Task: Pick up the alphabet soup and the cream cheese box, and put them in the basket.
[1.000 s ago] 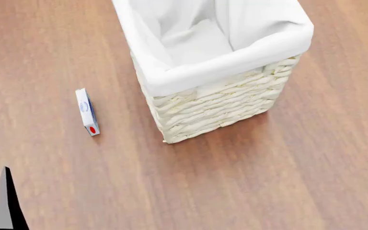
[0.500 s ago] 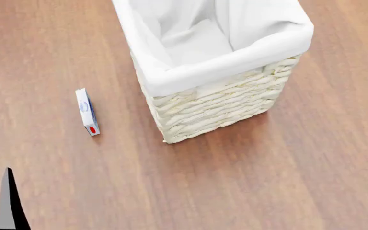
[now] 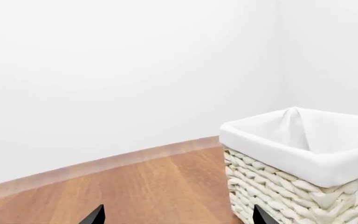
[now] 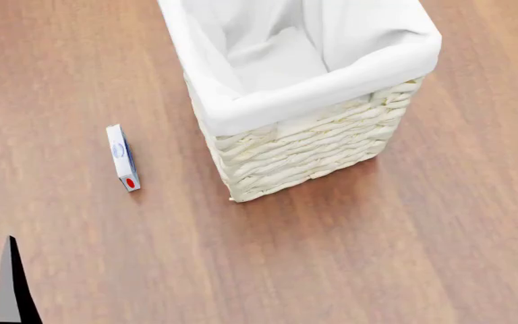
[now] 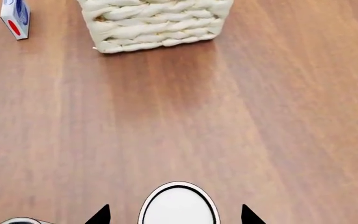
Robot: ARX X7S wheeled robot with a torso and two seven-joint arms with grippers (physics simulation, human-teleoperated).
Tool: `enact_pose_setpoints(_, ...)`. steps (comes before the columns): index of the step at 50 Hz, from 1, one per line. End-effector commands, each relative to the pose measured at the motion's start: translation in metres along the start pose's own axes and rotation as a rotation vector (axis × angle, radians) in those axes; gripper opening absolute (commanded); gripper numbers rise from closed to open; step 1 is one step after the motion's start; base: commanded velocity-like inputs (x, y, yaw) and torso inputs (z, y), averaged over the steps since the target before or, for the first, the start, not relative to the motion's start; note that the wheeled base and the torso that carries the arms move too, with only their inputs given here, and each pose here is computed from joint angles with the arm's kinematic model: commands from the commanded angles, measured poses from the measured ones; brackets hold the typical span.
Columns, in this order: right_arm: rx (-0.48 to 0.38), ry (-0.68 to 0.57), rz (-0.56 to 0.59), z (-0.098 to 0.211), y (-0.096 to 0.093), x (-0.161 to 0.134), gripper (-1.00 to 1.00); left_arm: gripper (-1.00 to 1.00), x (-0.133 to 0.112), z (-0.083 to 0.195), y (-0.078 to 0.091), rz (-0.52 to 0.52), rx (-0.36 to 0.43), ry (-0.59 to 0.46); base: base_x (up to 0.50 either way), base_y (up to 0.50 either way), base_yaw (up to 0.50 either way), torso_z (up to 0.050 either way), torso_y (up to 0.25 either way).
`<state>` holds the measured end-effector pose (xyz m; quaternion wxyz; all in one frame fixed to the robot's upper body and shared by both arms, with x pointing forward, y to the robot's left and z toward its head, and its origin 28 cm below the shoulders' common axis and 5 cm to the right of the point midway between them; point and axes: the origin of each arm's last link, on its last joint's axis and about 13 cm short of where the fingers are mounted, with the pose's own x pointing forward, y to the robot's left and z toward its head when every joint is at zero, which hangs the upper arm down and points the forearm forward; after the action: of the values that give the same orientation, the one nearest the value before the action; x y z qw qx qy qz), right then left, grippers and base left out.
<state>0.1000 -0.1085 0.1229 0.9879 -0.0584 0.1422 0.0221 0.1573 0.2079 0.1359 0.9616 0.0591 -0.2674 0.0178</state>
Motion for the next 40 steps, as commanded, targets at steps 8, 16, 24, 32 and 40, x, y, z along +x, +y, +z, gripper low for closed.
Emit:
enact_pose_setpoints(8,0.000,0.017,0.001,-0.002,-0.001,0.003,1.00,1.00,0.000,0.001,-0.001,-0.002,0.005,-0.002,0.00,0.00,0.00,0.000,0.000)
enact_pose_setpoints(16,-0.004,0.026,-0.002,-0.006,-0.001,0.007,1.00,1.00,0.000,0.002,-0.001,0.000,0.008,-0.002,0.00,0.00,0.00,0.000,0.000)
enact_pose_setpoints(24,-0.007,0.026,-0.006,-0.011,0.000,0.009,1.00,1.00,0.000,0.002,0.000,0.004,0.005,-0.005,0.00,0.00,0.00,0.000,0.000)
enact_pose_setpoints(32,-0.015,0.032,-0.008,-0.014,0.000,0.009,1.00,1.00,-0.001,0.003,0.001,0.007,0.007,-0.007,0.00,0.00,0.00,0.000,0.000)
enact_pose_setpoints(40,-0.018,0.047,-0.010,-0.015,0.000,0.010,1.00,1.00,-0.001,0.002,0.001,0.009,0.013,-0.006,0.00,0.00,0.00,0.000,0.000)
